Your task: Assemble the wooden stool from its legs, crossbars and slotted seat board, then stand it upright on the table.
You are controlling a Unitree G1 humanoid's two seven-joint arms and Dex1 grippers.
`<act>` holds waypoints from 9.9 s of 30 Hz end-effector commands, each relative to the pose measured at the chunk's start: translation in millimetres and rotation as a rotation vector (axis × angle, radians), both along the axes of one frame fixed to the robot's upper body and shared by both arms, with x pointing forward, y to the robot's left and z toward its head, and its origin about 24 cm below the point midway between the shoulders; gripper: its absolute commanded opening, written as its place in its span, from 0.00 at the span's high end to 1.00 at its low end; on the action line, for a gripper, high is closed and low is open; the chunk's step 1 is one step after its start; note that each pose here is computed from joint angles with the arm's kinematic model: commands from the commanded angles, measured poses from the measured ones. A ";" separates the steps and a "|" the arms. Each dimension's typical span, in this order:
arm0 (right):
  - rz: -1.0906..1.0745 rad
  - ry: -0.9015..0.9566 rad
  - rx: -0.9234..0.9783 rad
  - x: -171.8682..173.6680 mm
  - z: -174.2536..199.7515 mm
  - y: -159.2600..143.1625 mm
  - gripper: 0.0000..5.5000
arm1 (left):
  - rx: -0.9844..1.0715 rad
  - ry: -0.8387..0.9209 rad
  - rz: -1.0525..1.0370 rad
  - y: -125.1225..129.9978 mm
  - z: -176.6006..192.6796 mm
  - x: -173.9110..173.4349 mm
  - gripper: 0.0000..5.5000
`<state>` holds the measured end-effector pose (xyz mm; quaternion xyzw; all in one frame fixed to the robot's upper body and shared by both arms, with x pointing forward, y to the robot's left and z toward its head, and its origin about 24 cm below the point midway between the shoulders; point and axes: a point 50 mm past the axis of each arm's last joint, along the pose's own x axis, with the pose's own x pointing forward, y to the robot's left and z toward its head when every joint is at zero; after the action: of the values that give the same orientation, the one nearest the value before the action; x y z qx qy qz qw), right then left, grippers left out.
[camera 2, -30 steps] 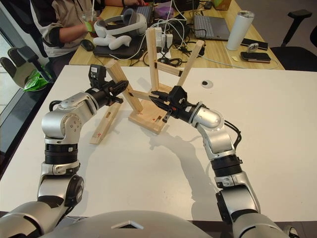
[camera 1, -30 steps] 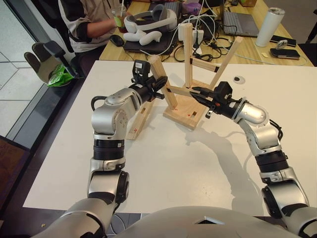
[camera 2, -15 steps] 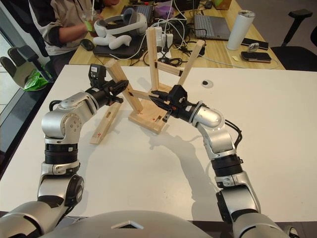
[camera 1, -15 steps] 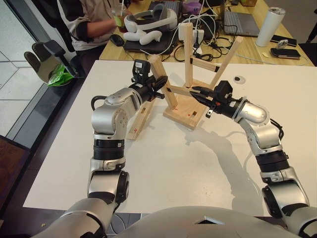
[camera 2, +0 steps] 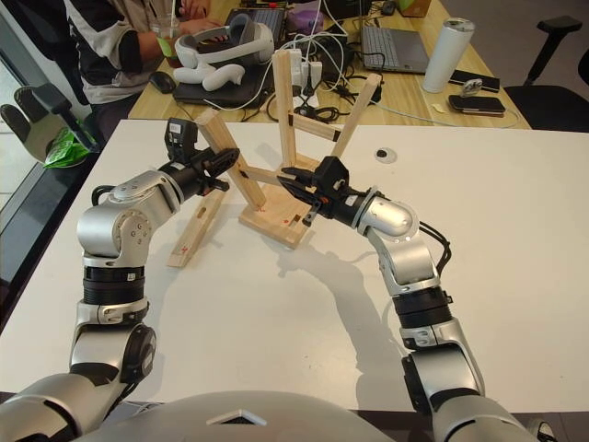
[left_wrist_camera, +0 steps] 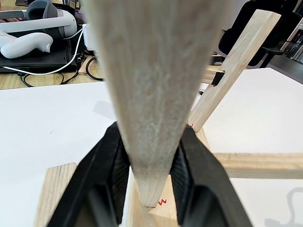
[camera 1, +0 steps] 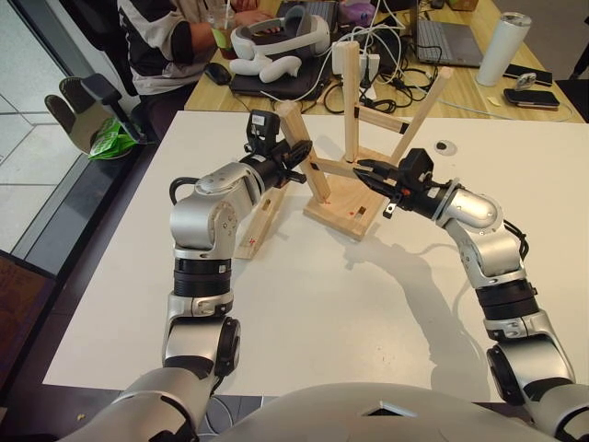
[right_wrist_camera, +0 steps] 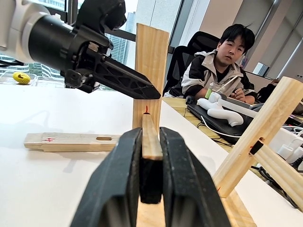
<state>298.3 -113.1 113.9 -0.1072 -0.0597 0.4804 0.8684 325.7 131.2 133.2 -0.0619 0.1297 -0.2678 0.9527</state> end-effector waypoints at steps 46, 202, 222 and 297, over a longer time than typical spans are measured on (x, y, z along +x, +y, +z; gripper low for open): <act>-0.049 -0.005 0.027 0.2 26.7 -25.7 0.33 | -0.133 -0.017 -0.235 -41.6 10.9 -4.0 0.58; 0.324 0.121 0.690 8.4 217.3 -39.0 0.82 | 0.689 -1.069 -0.153 -26.6 118.7 -48.2 0.63; -0.294 -0.149 0.812 11.9 236.1 -101.3 0.82 | 0.149 -0.602 0.351 49.6 108.3 -21.8 0.47; -0.566 0.478 0.485 17.4 31.4 -127.4 0.82 | 0.129 -0.175 0.138 -56.0 58.3 -21.6 0.47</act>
<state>312.3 -244.1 141.5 0.2202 0.0611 0.2027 0.9522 304.9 75.0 193.2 0.0162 0.0580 -0.2026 0.9774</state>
